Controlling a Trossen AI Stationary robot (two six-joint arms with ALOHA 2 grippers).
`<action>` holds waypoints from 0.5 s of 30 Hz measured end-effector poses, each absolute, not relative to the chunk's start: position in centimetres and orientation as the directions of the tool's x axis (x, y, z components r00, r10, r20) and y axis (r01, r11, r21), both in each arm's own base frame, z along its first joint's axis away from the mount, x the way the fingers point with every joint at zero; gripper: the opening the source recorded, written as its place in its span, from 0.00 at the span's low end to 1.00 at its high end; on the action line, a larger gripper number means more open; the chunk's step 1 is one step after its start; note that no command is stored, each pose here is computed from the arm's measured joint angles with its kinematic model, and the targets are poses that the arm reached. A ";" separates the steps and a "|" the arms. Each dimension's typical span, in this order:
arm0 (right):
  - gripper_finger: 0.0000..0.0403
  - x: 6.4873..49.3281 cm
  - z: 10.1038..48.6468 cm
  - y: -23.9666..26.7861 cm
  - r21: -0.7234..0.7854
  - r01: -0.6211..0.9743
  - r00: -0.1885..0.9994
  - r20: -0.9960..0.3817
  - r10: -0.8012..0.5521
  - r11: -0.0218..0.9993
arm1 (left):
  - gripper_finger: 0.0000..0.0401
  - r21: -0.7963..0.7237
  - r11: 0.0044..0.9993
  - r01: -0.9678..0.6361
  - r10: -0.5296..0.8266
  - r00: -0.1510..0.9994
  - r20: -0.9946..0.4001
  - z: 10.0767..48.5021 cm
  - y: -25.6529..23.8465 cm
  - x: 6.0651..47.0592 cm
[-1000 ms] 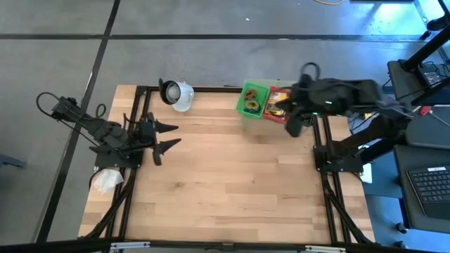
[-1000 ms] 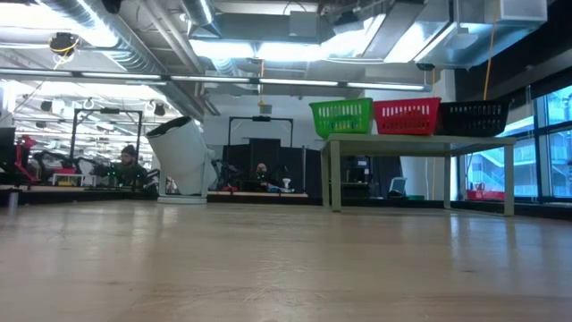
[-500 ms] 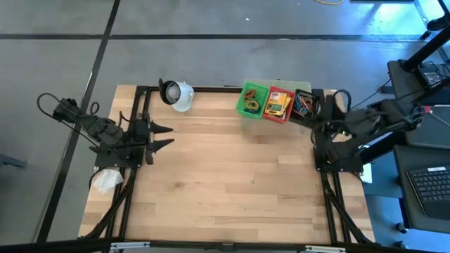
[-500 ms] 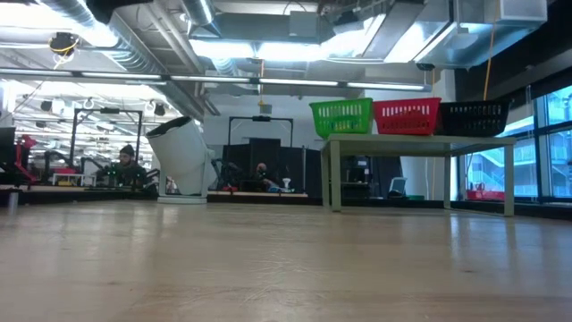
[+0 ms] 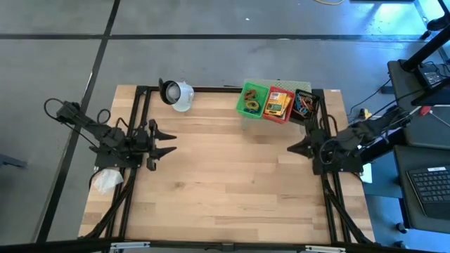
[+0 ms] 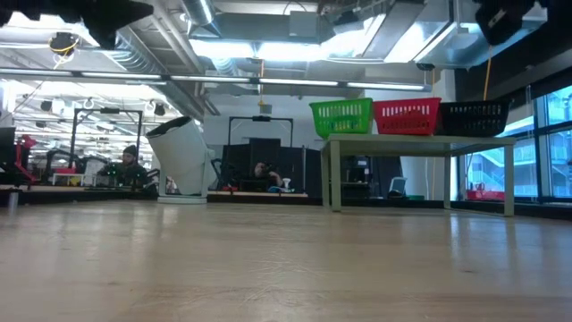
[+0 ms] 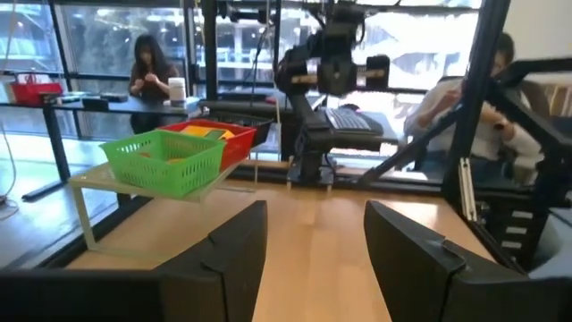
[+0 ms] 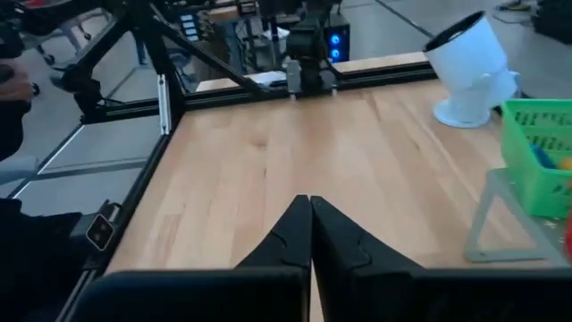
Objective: Pick & Place Office Desk Supplies
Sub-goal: Return to Home Position
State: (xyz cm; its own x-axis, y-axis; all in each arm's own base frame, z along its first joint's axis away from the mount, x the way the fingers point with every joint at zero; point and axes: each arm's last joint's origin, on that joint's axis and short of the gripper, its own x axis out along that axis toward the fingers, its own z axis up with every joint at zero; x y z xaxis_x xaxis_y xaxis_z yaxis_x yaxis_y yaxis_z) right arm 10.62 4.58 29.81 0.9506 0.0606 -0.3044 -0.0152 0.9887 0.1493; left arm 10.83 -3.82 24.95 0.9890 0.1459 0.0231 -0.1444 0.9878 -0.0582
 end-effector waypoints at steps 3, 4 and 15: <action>0.00 10.8 28.3 5.0 0.140 -0.066 0.951 -0.292 0.104 0.988 | 0.45 -0.070 0.988 -0.134 0.138 0.990 0.044 23.8 -3.8 10.7; 0.00 10.9 27.9 5.2 0.145 -0.082 0.952 -0.280 0.121 0.986 | 0.45 -0.077 0.988 -0.134 0.138 0.989 0.052 23.6 -3.8 10.7; 0.00 10.5 22.9 5.3 0.164 -0.135 0.965 -0.204 0.167 0.977 | 0.45 -0.078 0.992 -0.103 0.108 0.992 0.059 22.7 -3.9 10.7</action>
State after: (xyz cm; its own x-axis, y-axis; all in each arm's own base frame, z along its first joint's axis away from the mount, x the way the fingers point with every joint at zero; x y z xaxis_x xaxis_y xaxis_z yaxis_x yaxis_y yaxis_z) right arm 10.50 5.28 22.92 0.9647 0.1670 -0.2038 -0.1346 0.9772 0.1640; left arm 10.72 -3.86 22.74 0.9924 0.1081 0.0588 -0.1034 0.9916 -0.0781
